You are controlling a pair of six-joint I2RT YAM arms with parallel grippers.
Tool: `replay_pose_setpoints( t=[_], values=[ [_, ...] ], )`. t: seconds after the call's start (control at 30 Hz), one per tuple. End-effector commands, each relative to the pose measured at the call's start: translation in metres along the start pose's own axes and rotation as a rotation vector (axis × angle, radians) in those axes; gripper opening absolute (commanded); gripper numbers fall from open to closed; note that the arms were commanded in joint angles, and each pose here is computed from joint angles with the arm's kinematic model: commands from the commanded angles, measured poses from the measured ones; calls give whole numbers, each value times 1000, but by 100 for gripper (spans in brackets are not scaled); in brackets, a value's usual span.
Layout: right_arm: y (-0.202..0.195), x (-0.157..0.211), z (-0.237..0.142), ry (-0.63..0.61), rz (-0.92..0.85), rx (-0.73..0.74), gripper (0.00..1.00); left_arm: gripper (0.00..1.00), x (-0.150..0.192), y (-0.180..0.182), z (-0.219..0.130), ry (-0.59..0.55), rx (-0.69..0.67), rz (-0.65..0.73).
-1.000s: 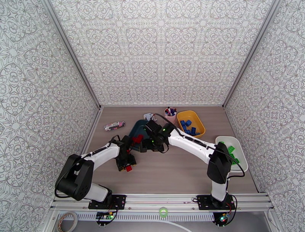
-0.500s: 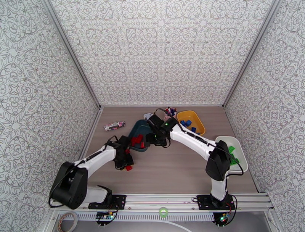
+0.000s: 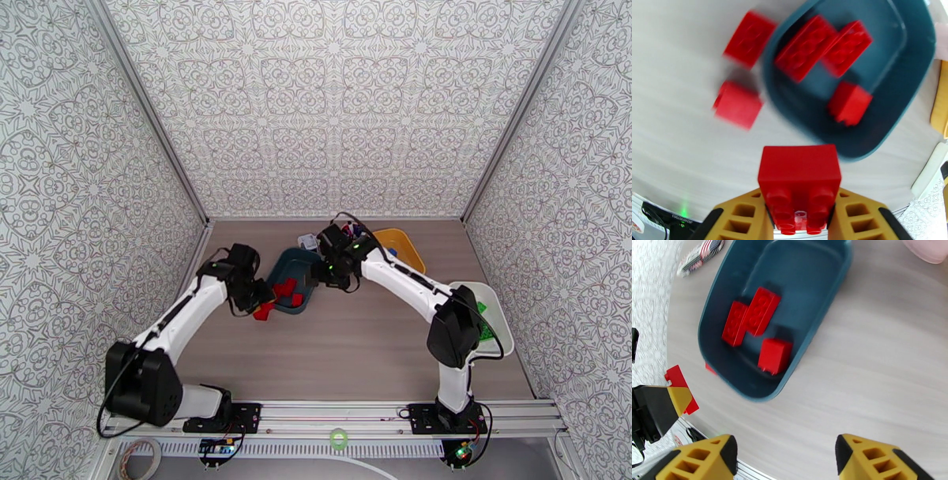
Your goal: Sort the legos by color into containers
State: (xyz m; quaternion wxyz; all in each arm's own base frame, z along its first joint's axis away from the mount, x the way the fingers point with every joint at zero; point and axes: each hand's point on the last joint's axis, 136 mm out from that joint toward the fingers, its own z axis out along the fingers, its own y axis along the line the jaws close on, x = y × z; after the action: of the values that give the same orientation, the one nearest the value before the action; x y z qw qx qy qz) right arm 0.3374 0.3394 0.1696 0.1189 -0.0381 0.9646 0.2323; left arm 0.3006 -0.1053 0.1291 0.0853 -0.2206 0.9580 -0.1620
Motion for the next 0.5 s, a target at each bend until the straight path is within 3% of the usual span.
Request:
replay_pose_setpoints(
  t=[0.0,0.17,0.33,0.47],
  values=[
    [-7,3,5,32,13,-18,70,27,-9,-17,7,34,5,47],
    [-17,1,-2,23,19,-17,70,37,-35,-44,22,42,5,93],
    [-19,3,-9,15,-1,-17,74,66,-52,-71,22,22,-5,159],
    [-15,2,-11,9,-20,-34,75,77,-61,-68,11,-13,-23,160]
  ],
)
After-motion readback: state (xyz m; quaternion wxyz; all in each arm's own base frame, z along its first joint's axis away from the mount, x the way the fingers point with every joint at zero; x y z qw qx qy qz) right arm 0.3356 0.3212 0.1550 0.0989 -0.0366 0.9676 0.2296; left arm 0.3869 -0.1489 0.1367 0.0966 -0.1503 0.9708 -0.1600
